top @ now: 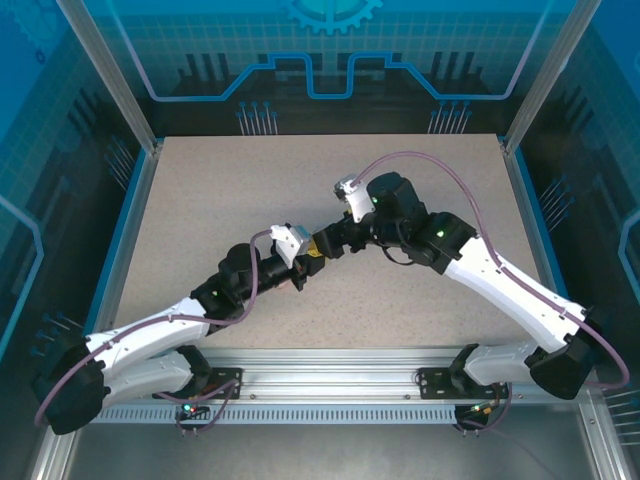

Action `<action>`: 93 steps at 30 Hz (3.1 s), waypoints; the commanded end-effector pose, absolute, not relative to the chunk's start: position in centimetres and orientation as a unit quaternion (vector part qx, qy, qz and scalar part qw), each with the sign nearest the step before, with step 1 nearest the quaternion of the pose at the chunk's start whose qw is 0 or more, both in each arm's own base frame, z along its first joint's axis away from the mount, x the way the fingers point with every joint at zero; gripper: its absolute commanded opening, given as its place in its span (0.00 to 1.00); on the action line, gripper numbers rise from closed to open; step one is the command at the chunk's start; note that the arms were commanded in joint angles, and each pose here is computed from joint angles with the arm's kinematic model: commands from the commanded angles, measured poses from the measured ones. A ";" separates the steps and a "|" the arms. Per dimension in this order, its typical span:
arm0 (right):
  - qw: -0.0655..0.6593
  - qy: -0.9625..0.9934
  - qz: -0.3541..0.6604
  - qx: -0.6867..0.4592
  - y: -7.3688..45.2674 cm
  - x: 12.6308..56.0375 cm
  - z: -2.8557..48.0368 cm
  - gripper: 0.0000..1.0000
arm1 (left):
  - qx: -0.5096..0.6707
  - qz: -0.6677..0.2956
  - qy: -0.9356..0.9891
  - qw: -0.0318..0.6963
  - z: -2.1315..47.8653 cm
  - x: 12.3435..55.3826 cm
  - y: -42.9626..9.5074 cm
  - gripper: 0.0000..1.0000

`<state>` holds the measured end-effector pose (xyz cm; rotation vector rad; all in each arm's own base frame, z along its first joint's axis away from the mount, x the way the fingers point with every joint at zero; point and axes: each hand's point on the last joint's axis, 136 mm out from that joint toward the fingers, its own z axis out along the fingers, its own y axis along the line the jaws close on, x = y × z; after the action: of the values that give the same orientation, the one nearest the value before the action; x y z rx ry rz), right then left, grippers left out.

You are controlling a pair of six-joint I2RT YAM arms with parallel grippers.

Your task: Insert wireless bluetooth earbuds into charging case

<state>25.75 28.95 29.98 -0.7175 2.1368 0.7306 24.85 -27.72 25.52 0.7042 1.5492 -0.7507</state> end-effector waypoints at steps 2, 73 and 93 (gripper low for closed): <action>0.382 0.818 0.323 -0.284 28.1 24.7 32.0 1.00 | 0.312 -0.335 0.641 0.616 27.6 24.5 -28.2 0.10; 0.286 0.753 0.503 -0.312 29.6 22.6 32.9 0.65 | 0.327 -0.351 0.636 0.604 27.5 23.9 -28.9 0.09; 0.382 0.901 0.183 -0.091 14.7 28.3 27.1 1.00 | 0.229 -0.369 0.784 0.444 18.9 25.0 -28.6 0.10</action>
<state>27.71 19.42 29.06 -0.4047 2.2253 0.6790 24.49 -28.46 21.66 0.6815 1.7492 -0.8449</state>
